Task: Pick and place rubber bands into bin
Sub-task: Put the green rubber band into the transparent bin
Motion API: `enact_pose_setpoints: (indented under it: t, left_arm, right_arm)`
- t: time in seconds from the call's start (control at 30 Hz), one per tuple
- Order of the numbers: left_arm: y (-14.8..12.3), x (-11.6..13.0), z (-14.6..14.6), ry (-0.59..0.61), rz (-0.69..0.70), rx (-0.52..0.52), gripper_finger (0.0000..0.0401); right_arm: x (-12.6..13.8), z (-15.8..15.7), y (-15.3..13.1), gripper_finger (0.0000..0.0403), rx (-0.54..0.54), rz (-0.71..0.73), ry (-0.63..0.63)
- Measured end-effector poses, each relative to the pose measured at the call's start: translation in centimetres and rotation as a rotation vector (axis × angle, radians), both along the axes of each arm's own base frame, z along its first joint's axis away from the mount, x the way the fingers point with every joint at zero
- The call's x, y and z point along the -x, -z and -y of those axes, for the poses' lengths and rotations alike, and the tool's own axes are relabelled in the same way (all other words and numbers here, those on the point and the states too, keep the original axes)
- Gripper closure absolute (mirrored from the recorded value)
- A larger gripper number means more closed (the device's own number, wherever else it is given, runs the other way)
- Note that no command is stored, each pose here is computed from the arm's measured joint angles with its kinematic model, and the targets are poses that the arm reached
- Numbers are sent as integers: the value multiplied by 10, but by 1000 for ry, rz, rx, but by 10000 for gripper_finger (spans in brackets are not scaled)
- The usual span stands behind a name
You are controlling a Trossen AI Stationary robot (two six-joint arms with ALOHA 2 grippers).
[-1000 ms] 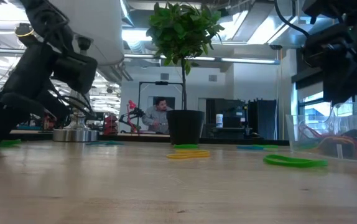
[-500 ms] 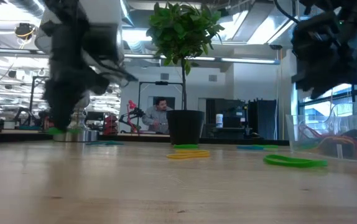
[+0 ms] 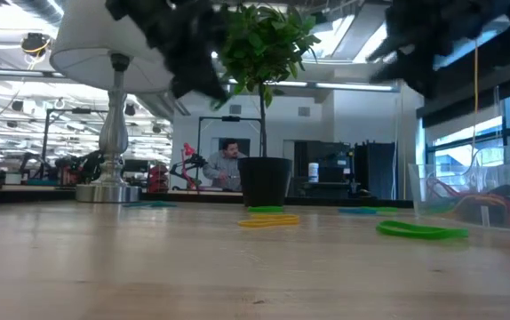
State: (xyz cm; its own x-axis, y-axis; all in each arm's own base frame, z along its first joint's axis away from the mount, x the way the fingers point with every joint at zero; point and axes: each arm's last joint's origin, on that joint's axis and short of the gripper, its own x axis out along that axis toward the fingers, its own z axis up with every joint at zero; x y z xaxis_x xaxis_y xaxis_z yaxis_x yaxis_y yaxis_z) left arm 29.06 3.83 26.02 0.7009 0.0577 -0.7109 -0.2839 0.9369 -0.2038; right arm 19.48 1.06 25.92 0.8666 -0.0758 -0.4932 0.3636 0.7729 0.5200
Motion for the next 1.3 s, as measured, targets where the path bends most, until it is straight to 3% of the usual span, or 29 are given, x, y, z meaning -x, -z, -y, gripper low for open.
enact_pose_setpoints:
  t: [0.2, 0.4, 0.8, 0.97, 1.1, 1.3]
  left_arm:
    - [-29, -17, 13, 180, 212, -195, 398]
    - [-47, -25, 27, 211, 376, -310, 398]
    - [-51, -27, 40, 245, 423, -326, 398]
    - [-51, -27, 40, 245, 420, -326, 396]
    - [-50, -27, 40, 246, 414, -325, 398]
    - [-50, -27, 39, 245, 406, -325, 395]
  right_arm:
    - [-30, -2, -16, 250, 159, 274, -71]
    - [-60, -5, -11, 250, 294, 409, -101]
    - [-103, -7, -23, 250, 445, 409, -120]
    - [-110, -8, -29, 252, 449, 371, -130]
    - [-111, -8, -28, 285, 448, 348, -135]
    - [-111, -8, -28, 391, 449, 346, -136]
